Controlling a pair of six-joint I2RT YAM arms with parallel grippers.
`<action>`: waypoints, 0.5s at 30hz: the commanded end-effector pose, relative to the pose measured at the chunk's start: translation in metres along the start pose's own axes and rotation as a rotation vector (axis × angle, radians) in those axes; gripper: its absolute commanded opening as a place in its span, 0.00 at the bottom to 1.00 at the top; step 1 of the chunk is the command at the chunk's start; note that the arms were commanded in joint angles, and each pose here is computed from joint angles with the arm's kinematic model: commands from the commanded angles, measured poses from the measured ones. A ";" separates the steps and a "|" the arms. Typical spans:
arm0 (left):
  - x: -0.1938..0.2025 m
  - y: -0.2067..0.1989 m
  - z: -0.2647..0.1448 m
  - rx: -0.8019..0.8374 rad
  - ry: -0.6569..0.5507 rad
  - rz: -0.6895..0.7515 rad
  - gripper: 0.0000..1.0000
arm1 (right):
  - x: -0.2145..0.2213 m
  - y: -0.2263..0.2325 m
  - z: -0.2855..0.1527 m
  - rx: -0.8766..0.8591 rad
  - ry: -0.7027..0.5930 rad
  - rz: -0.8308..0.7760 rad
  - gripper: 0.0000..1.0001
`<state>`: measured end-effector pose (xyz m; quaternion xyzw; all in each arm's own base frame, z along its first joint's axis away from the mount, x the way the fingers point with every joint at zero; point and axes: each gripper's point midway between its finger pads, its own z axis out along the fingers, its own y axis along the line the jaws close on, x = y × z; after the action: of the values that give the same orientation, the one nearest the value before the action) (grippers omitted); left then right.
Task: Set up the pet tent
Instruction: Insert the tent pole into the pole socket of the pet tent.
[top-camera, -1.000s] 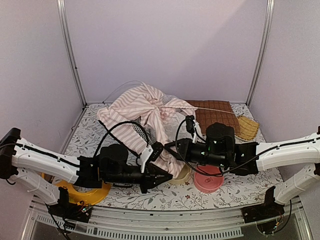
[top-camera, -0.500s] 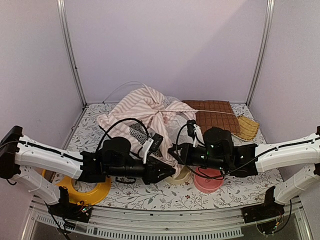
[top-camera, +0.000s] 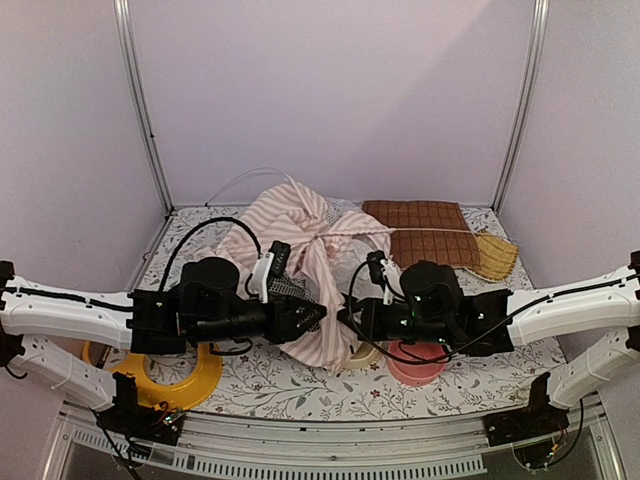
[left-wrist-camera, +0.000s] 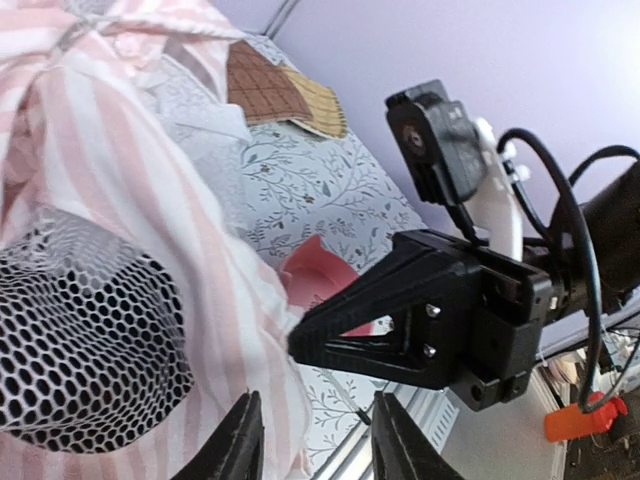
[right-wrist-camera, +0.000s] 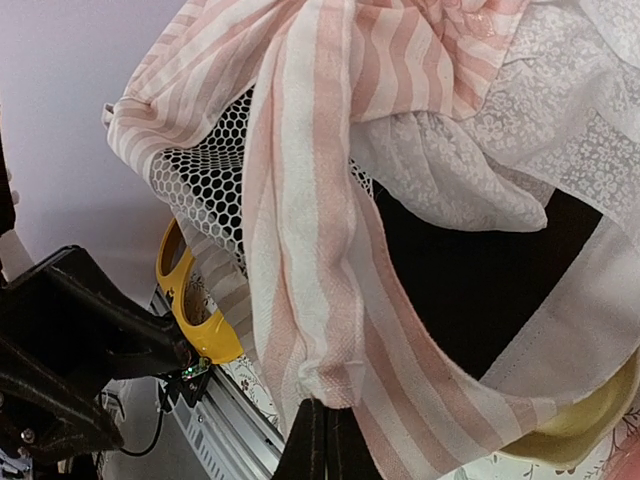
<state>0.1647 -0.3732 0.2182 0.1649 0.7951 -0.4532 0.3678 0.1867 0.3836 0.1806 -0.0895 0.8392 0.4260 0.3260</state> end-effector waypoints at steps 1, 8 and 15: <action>-0.012 0.046 -0.009 -0.214 -0.047 -0.057 0.37 | -0.003 0.003 0.007 -0.026 -0.016 -0.030 0.00; -0.057 0.066 -0.020 -0.302 -0.146 -0.040 0.37 | 0.008 0.002 0.009 0.025 0.033 -0.119 0.00; -0.099 0.092 -0.047 -0.420 -0.193 0.010 0.38 | 0.031 -0.005 -0.002 0.091 0.126 -0.241 0.00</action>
<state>0.2453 -0.3092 0.2376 0.0568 0.8281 -0.3360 0.4452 0.1681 0.3847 0.1512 -0.1629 0.8627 0.3670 0.3075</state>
